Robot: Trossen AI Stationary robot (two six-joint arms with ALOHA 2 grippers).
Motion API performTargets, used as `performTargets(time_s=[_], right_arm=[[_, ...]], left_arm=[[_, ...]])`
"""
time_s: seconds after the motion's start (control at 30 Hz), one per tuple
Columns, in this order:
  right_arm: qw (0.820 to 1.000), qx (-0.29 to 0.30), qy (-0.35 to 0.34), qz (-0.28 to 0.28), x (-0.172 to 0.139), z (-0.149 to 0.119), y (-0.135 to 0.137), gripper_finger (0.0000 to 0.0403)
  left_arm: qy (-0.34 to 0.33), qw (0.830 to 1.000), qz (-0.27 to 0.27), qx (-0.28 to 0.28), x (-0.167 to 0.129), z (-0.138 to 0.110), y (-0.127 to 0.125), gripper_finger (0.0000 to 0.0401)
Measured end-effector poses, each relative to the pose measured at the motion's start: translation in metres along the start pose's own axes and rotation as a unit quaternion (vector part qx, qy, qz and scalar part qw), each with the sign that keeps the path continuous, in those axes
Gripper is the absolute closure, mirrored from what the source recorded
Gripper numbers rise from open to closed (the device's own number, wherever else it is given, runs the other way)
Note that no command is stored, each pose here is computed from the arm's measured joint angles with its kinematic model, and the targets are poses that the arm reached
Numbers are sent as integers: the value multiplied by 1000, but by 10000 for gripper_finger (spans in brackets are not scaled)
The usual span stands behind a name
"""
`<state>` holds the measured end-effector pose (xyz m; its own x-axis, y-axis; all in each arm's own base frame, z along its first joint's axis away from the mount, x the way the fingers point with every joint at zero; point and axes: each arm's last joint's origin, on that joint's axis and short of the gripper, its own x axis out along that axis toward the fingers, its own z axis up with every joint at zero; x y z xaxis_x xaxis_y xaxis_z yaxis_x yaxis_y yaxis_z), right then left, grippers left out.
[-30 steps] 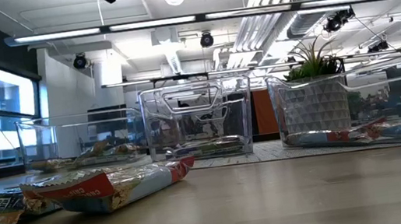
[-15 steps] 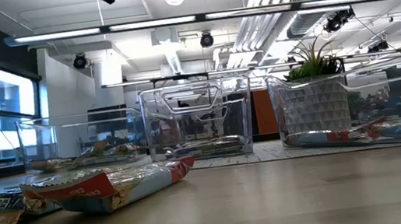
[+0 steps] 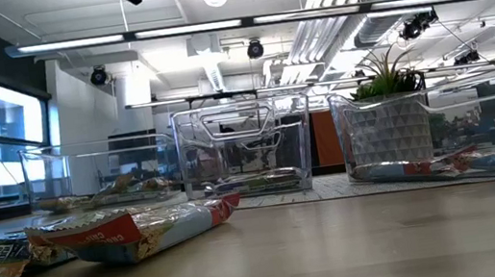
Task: Pick and place Granola Bars by type
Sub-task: Move the red granola bar to the bottom center of the table
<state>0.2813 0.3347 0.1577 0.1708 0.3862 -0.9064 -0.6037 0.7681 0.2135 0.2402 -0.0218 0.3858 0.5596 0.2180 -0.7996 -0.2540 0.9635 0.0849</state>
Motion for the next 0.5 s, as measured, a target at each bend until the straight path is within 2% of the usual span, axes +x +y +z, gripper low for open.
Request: performTargets(time_s=[0.13, 0.27, 0.37, 0.5], right_arm=[[999, 5, 15, -33, 1, -3, -6, 403], [995, -9, 30, -99, -2, -5, -19, 403], [989, -29, 42, -140, -4, -5, -34, 403], [980, -21, 61, -189, -10, -5, -62, 403]], left_arm=[[1, 1000, -4, 0, 0, 0, 0, 254], [1, 1000, -6, 1, 0, 0, 0, 254], [1, 1000, -6, 2, 0, 0, 0, 254], [4, 1000, -13, 4, 0, 0, -1, 254]])
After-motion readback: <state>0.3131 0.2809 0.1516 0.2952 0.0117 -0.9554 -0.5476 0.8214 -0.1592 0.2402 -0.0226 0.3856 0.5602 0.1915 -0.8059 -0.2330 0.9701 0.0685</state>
